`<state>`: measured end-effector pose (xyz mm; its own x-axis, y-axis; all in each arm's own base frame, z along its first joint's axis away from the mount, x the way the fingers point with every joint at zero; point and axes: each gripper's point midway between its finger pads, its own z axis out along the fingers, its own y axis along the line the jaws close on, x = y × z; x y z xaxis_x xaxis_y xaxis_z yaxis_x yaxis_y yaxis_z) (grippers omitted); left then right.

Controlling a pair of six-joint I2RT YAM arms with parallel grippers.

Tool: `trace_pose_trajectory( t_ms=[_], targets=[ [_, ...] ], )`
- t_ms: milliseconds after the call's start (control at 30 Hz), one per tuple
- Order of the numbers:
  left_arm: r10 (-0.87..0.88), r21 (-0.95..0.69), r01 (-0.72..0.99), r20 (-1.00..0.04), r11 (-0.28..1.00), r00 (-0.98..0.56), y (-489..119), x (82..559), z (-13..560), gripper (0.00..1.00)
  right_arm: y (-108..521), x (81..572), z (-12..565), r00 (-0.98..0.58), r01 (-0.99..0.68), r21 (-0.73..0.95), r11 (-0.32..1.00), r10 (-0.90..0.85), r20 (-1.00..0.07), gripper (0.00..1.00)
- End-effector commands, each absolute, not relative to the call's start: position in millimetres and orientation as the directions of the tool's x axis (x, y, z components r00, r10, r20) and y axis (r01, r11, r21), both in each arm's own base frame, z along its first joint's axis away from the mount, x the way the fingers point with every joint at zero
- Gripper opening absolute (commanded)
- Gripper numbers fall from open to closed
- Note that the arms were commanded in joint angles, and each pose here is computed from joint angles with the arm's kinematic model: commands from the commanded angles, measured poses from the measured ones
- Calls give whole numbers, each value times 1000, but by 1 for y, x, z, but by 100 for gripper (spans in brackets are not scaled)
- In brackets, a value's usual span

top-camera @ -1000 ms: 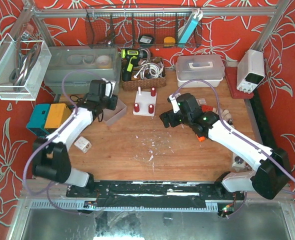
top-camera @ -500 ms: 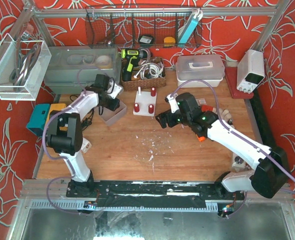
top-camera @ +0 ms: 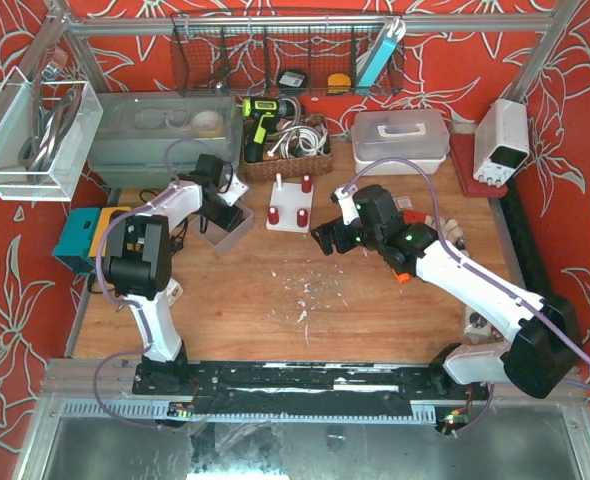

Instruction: Install the large spring

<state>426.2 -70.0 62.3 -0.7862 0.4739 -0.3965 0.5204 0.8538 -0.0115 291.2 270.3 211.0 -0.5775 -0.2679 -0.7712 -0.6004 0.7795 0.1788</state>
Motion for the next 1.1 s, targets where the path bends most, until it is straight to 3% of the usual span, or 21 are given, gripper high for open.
trace_pose_trajectory(
  t_ms=[0,300,467,667,900,1067],
  targets=[
    [501,-37,546,-351,837,-791,-70,419,49,51,266,292,215,-563,-586,167,793,-250,-788,99],
    [494,124,481,-305,868,-814,-40,430,41,50,265,293,213,-564,-582,158,798,-255,-785,99],
    [466,223,409,-414,885,-782,-30,447,83,50,265,294,213,-563,-580,156,800,-254,-787,99],
    [387,113,388,-519,915,-762,-49,446,112,51,263,296,209,-566,-572,148,807,-257,-783,99],
    [379,73,386,-423,920,-823,-47,430,74,54,262,297,210,-564,-566,144,812,-254,-786,99],
    [397,143,373,-416,917,-818,-37,437,70,54,260,296,212,-556,-564,136,815,-252,-792,99]
  ],
)
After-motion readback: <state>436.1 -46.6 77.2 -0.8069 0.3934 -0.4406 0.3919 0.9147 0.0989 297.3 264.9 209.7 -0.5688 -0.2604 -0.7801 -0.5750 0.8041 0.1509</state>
